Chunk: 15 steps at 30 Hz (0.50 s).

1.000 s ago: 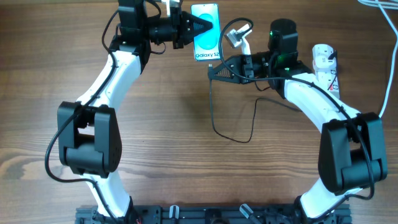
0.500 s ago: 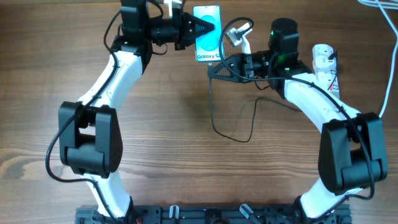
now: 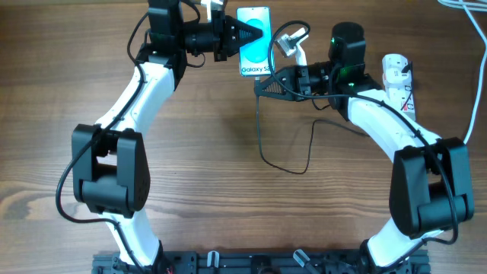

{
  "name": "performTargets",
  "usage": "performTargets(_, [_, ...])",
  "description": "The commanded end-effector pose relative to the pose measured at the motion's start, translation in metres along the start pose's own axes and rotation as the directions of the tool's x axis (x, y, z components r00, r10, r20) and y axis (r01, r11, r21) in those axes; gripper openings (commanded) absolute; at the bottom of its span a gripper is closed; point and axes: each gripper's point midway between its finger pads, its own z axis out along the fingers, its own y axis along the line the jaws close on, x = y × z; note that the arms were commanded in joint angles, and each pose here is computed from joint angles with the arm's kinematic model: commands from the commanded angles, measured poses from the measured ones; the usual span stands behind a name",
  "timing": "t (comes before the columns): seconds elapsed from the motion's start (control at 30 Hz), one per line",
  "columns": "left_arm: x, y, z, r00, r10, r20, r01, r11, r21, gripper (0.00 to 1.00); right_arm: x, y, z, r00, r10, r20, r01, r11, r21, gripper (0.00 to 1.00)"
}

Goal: Plug charger to phone and switch on socket

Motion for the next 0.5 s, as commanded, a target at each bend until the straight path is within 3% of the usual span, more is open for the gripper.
performTargets(0.0, [0.0049, -0.0192, 0.0023, 0.998, 0.066, -0.022, -0.066, 0.998, 0.021, 0.04, 0.0028, -0.0007, -0.0002, 1.0, 0.008, -0.014, -0.008, 1.0, -0.019, 0.04])
performTargets(0.47, [0.0078, -0.0202, 0.002, 0.997, 0.071, -0.039, -0.07, 0.997, 0.028, 0.04, -0.0013, 0.0025, -0.0006, 1.0, -0.007, -0.014, 0.007, 1.0, -0.019, 0.04])
